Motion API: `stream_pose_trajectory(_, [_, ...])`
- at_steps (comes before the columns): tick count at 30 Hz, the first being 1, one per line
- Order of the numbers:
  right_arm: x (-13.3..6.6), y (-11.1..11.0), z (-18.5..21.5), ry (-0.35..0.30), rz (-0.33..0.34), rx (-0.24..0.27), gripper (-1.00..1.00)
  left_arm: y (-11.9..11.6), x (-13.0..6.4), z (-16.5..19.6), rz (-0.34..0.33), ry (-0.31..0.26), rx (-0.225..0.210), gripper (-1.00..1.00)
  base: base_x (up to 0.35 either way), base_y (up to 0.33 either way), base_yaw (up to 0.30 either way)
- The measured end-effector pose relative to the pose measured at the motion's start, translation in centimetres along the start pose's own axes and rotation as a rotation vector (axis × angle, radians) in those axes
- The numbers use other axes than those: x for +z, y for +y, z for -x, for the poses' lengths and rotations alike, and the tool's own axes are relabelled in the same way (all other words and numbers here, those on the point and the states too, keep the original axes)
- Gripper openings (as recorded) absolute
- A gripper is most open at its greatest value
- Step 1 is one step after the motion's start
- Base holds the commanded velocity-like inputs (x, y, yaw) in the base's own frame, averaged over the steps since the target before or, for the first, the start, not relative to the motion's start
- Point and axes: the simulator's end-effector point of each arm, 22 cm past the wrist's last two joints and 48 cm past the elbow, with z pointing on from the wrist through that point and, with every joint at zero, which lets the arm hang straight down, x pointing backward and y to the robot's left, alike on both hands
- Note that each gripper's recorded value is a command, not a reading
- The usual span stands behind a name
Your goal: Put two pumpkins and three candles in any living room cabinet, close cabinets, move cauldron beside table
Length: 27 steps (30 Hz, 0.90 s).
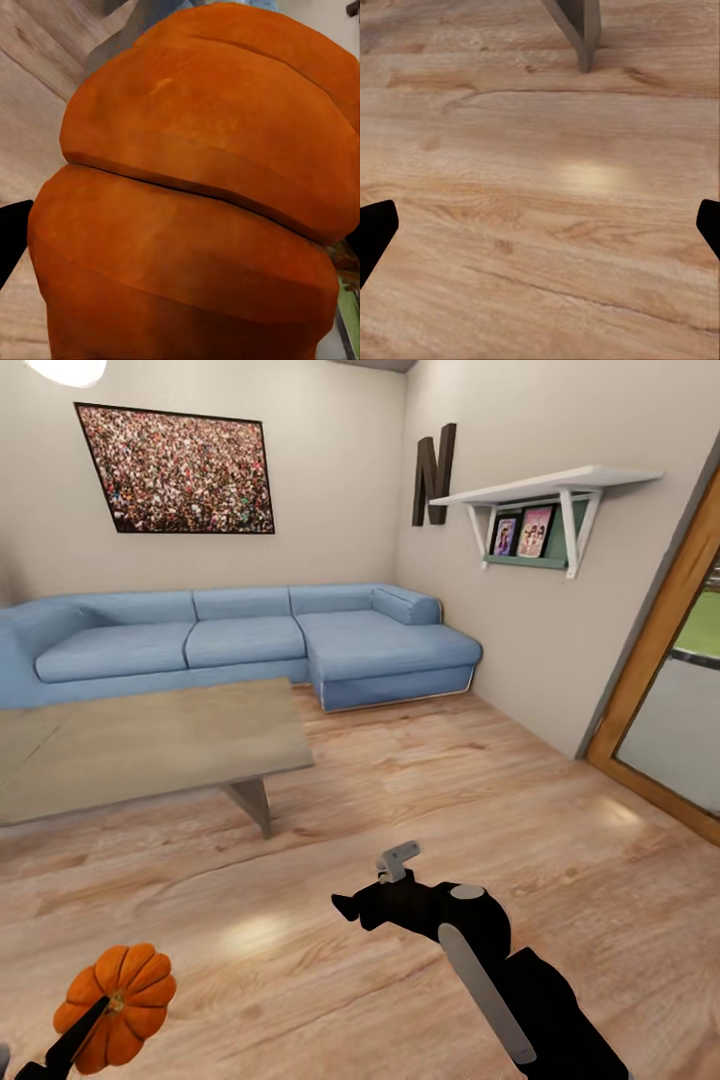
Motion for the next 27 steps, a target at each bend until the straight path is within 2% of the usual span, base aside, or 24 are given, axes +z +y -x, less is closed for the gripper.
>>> stream_pose_trajectory(3, [0.0, 0.0, -0.1, 0.001, 0.001, 0.0, 1.0, 0.4, -0.1, -0.2, 0.009, 0.004, -0.006, -1.0, -0.188, 0.246, 0.167])
stream_pose_trajectory(13, [0.0, 0.1, -0.1, -0.003, 0.003, 0.001, 1.0, 0.6, -0.2, -0.1, 0.011, 0.001, -0.013, -1.0, -0.197, 0.241, 0.017])
stream_pose_trajectory(22, [0.0, 0.1, -0.2, 0.009, 0.003, 0.003, 1.0, 0.9, -0.8, 0.8, 0.016, -0.028, -0.019, -1.0, -0.047, 0.272, 0.243])
stream_pose_trajectory(26, [0.0, 0.1, -0.2, 0.008, 0.002, 0.003, 1.0, -0.1, -0.9, 0.9, -0.03, -0.028, -0.022, -1.0, -0.031, 0.173, 0.295])
stream_pose_trajectory(27, [0.0, 0.1, -0.2, 0.008, 0.002, 0.003, 1.0, -1.0, -0.9, 0.9, -0.069, -0.026, -0.022, -1.0, -0.011, 0.151, 0.298])
